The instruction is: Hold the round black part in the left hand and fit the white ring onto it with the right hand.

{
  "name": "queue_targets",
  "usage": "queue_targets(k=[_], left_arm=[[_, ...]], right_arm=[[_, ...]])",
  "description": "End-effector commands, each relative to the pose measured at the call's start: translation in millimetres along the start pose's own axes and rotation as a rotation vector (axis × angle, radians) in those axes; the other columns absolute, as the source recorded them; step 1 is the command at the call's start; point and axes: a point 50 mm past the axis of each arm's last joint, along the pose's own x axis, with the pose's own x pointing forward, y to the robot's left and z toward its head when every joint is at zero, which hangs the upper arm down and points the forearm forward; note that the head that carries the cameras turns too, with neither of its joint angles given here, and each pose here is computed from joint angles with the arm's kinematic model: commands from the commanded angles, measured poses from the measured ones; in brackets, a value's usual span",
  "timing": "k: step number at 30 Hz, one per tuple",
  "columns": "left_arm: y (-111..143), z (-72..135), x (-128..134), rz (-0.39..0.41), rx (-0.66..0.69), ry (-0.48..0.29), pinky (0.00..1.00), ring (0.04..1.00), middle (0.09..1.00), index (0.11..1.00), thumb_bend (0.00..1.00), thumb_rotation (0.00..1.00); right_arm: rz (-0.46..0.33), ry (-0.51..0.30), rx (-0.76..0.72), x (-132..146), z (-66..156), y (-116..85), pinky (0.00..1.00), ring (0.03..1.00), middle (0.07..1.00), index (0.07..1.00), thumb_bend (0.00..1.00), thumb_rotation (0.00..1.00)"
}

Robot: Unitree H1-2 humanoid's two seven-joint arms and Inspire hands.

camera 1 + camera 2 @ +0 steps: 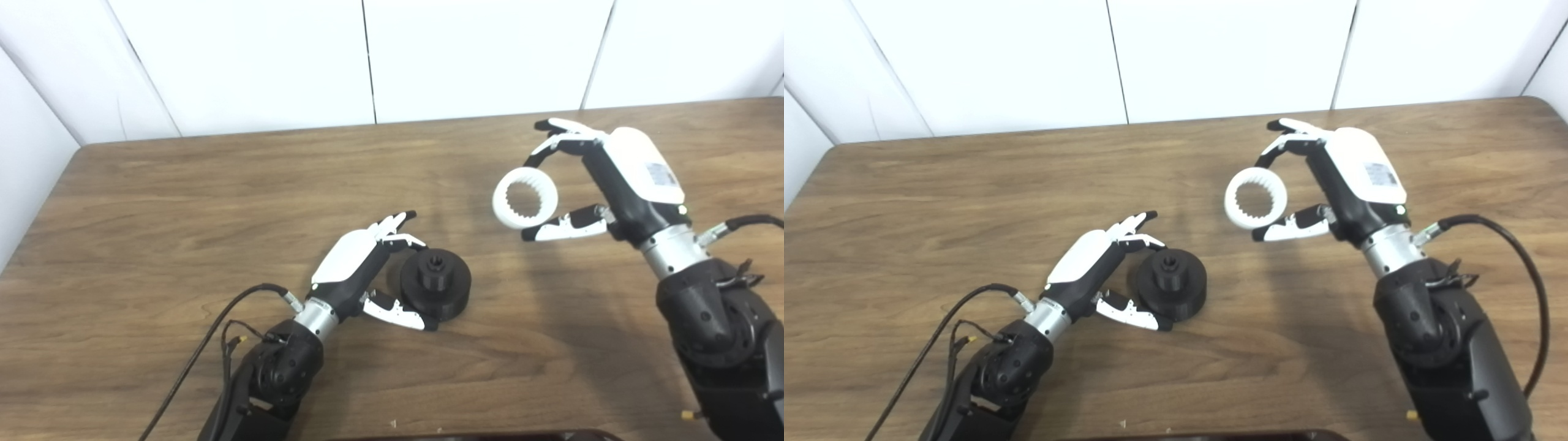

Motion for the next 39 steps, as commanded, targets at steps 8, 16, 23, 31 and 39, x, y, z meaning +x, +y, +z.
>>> queue_targets(k=[8,16,23,31,39], left_arm=[[18,11,13,0.056,0.022,-0.053,0.99,1.000,1.000,0.634,0.96,0.36],[16,13,13,0.052,0.027,-0.054,1.00,1.000,1.000,0.635,0.95,0.35],[10,16,13,0.045,0.014,-0.045,1.00,1.000,1.000,0.635,0.96,0.35],[7,20,13,0.045,0.003,-0.063,1.00,1.000,1.000,0.626,0.96,0.36],[5,22,11,0.047,0.002,-0.063,0.99,1.000,1.000,0.631,0.97,0.36]], right_arm=[[0.037,-0.100,0.036,-3,25,11,0.90,0.841,0.849,0.492,0.52,0.16],[0.084,-0.109,0.051,3,35,30,0.86,0.839,0.849,0.493,0.52,0.16],[0.117,-0.109,0.080,8,42,41,0.90,0.853,0.855,0.493,0.52,0.16],[0.158,-0.126,0.083,19,48,58,0.89,0.847,0.858,0.494,0.52,0.16],[0.186,-0.119,0.076,34,47,74,0.88,0.852,0.868,0.494,0.52,0.16]])
